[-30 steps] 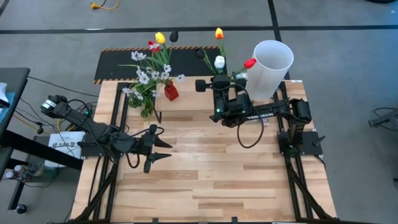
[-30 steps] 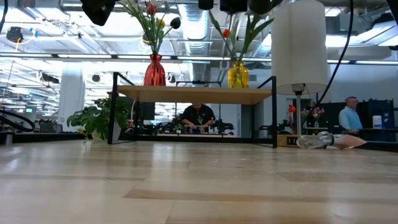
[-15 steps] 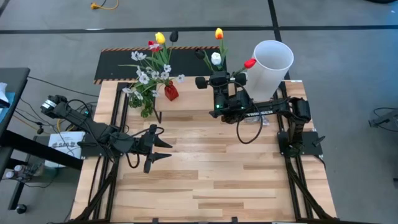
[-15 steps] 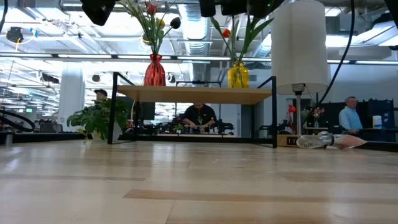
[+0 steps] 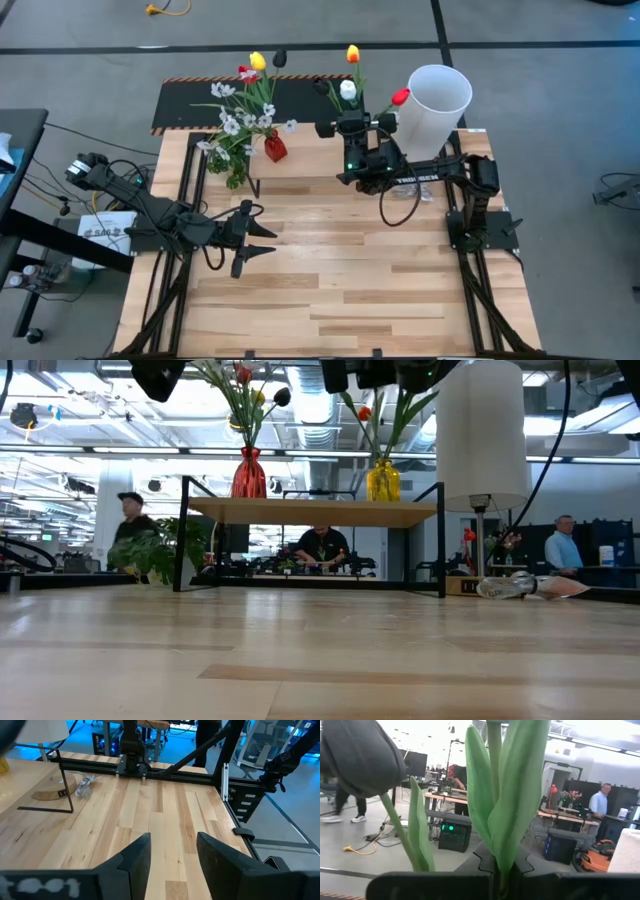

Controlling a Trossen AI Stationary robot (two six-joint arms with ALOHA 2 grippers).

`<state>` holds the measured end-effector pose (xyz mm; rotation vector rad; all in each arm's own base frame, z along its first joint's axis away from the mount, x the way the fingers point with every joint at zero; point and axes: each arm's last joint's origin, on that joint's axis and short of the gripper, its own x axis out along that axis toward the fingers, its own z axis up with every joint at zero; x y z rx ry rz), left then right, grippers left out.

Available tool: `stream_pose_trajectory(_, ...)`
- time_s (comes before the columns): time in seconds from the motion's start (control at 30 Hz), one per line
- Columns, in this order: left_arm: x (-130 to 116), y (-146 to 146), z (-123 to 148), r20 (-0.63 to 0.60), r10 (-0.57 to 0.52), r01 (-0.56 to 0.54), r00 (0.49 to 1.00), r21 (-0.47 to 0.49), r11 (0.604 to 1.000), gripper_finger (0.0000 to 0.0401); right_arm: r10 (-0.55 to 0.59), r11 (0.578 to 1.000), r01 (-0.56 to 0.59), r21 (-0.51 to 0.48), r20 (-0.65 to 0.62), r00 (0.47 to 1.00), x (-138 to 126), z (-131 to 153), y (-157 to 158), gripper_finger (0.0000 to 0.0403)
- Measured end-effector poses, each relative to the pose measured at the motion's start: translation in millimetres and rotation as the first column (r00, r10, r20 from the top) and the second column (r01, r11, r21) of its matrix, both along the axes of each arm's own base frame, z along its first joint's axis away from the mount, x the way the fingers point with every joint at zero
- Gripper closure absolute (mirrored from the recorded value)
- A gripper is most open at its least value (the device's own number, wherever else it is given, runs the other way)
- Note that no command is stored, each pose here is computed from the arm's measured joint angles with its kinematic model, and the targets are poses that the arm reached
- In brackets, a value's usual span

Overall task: Pick and place flowers into a vace then onto a shelf
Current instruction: Put the white flower into the yellow vase on the shelf

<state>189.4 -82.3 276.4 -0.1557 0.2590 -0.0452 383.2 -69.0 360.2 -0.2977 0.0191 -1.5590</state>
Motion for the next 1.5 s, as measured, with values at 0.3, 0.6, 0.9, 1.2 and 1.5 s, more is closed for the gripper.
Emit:
stream_pose_trajectory(0.3, 0, 0, 0, 0.000, 0.000, 0.000, 1.000, -0.001, 1.000, 0.0253, -0.020, 1.000, 0.020, 0.006, -0.041, 0.999, 1, -2, -7, 0.0403)
stream_pose_trajectory(0.6, 0, 0, 0, 0.000, -0.001, 0.001, 1.000, 0.000, 1.000, 0.0253, -0.027, 1.000, 0.027, 0.011, -0.053, 0.998, 1, -2, -8, 0.0403)
stream_pose_trajectory(0.9, 0, 0, 0, -0.001, 0.000, 0.000, 1.000, 0.000, 1.000, 0.0253, -0.054, 0.998, 0.056, 0.036, -0.033, 0.998, 0, -4, -14, 0.0403)
stream_pose_trajectory(1.2, 0, 0, -1, -0.004, 0.000, 0.000, 1.000, 0.000, 1.000, 0.0253, -0.086, 0.993, 0.087, 0.075, -0.020, 0.996, -1, -5, -16, 0.0403)
stream_pose_trajectory(1.5, 0, 0, -1, -0.004, -0.001, 0.001, 1.000, 0.000, 1.000, 0.0253, -0.110, 0.988, 0.109, 0.109, 0.002, 0.994, -2, -6, -16, 0.0372)
